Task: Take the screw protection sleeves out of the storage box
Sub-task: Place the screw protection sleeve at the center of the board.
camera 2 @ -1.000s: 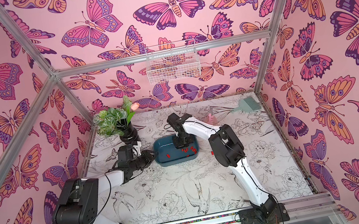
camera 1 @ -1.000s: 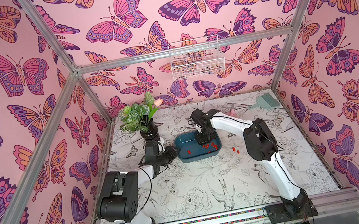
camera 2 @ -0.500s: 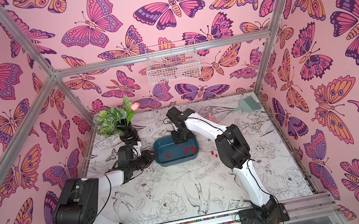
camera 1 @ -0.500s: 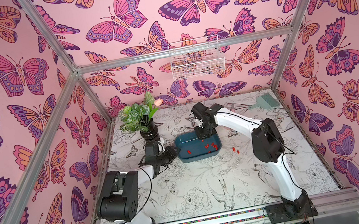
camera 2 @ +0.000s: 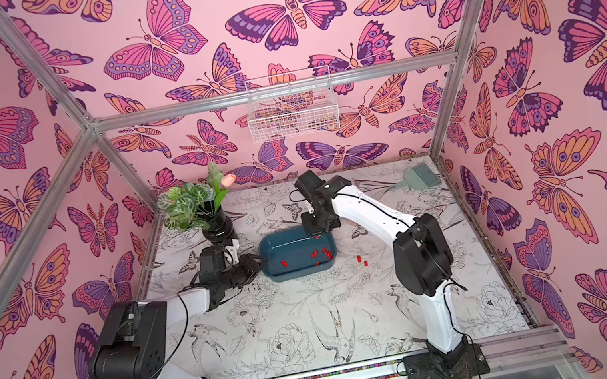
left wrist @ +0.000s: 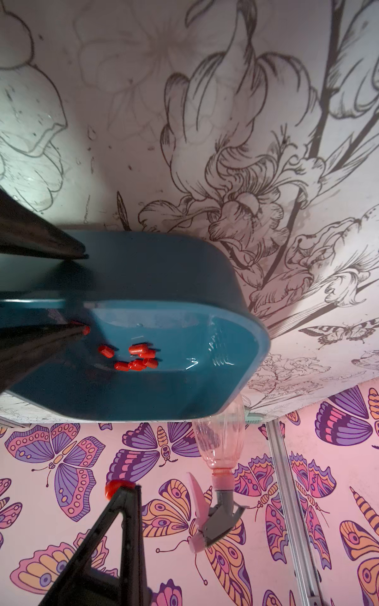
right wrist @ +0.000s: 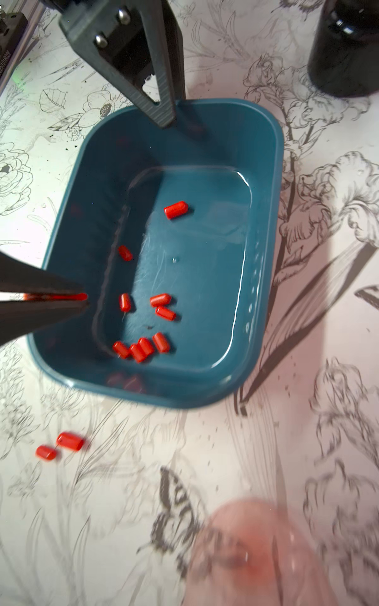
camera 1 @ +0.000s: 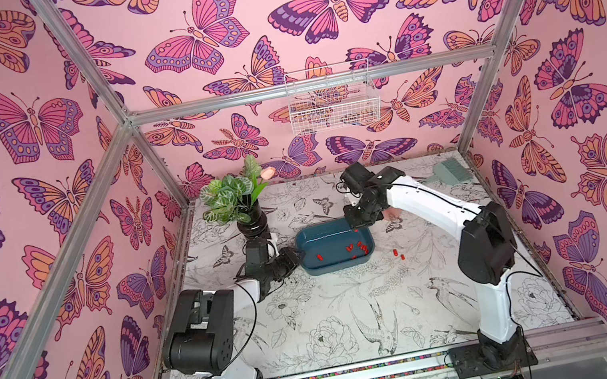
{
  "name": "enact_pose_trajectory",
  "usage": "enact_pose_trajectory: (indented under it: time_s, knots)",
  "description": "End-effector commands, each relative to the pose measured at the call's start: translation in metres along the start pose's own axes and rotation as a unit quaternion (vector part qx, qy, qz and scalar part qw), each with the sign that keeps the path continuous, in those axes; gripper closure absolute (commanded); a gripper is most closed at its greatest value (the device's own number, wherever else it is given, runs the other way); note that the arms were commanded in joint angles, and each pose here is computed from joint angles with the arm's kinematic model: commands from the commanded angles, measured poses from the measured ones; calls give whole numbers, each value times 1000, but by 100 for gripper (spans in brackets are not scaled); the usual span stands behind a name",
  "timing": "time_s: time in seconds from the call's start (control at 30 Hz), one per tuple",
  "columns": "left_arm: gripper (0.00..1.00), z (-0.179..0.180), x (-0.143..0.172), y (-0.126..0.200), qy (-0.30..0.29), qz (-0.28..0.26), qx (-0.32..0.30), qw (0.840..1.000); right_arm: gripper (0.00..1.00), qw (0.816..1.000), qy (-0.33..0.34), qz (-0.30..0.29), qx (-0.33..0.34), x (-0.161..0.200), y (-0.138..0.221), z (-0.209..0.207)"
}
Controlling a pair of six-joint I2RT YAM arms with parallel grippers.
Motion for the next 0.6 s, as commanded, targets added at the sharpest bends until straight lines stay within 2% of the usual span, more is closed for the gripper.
enact_pose_trajectory:
  time_s: [0.0,0.3,0.57]
  knots:
    - [62,-1,0,-1,-9,1,7,1000,89,1000,-10,-10,21,5,18,-23]
    - [62,-1,-1,-2,-8,3,8,1000,89,998,-42,3,45,32,27,-78]
    - [62,0,0,-3,-6,5,6,1000,88,996,-65,32,53,55,3,-109]
Point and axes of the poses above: each gripper's point midway between its finger pads, its own y axis back along the fingers, its own z axis along the line the jaws close on, x = y × z, the point moved 6 cm from there along y, back along the fingers
